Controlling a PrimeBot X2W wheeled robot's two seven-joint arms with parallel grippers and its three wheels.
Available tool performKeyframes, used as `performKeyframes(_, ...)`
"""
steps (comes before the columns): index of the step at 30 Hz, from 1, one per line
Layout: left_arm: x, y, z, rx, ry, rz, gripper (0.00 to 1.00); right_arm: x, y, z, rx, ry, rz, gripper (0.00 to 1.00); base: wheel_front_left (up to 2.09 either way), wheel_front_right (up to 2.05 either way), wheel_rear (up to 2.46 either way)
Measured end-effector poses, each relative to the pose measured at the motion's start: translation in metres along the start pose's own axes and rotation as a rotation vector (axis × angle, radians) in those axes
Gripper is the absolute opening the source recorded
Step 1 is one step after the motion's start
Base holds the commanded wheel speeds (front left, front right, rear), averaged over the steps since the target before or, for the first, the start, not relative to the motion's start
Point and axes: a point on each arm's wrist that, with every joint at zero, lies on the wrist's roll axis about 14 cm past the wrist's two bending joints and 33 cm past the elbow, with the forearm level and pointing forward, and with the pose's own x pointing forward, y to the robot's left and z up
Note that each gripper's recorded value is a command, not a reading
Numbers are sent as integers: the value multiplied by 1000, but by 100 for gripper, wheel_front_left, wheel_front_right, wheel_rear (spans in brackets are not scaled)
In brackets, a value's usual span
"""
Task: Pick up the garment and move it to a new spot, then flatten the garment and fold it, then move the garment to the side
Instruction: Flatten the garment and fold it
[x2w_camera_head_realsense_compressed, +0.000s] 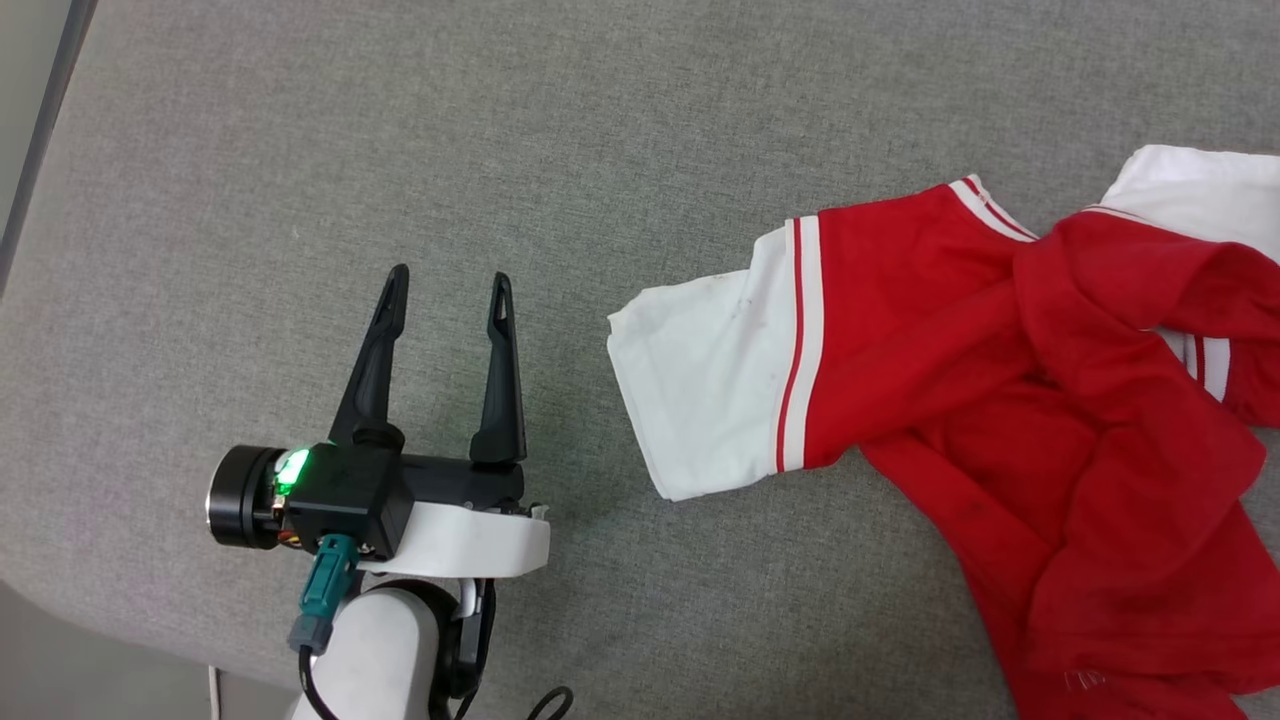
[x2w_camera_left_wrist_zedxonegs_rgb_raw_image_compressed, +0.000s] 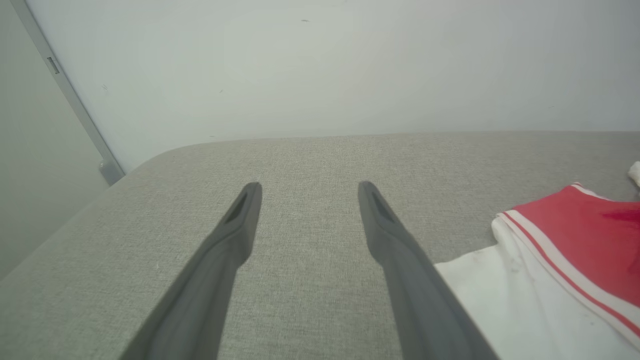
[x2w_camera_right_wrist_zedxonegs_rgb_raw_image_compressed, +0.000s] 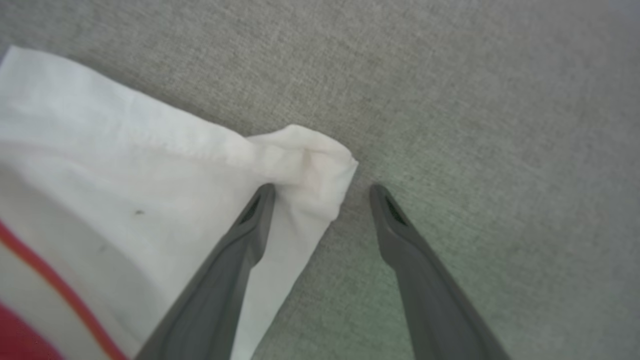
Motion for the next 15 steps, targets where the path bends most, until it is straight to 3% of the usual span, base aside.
performKeyframes(2,1,0,0,-1,1,0,100,2,-1,-4,-9,14,-4,100,0,0,0)
performKeyframes(3,1,0,-1,-2,2,3,100,2,-1,-6,-7,16,-5,28,0,0,0)
performKeyframes(4,1,0,-1,-2,2,5,100,2,-1,-6,-7,10,-4,0,0,0,0)
performKeyframes(9,0,-1,1,-4,-4,2,100,-5,0,3,-21,-81,-9,0,0,0,0)
performKeyframes(15,-5,0,12,-5,-26,0,100,-48,1,48,-60,-363,-30,0,0,0,0)
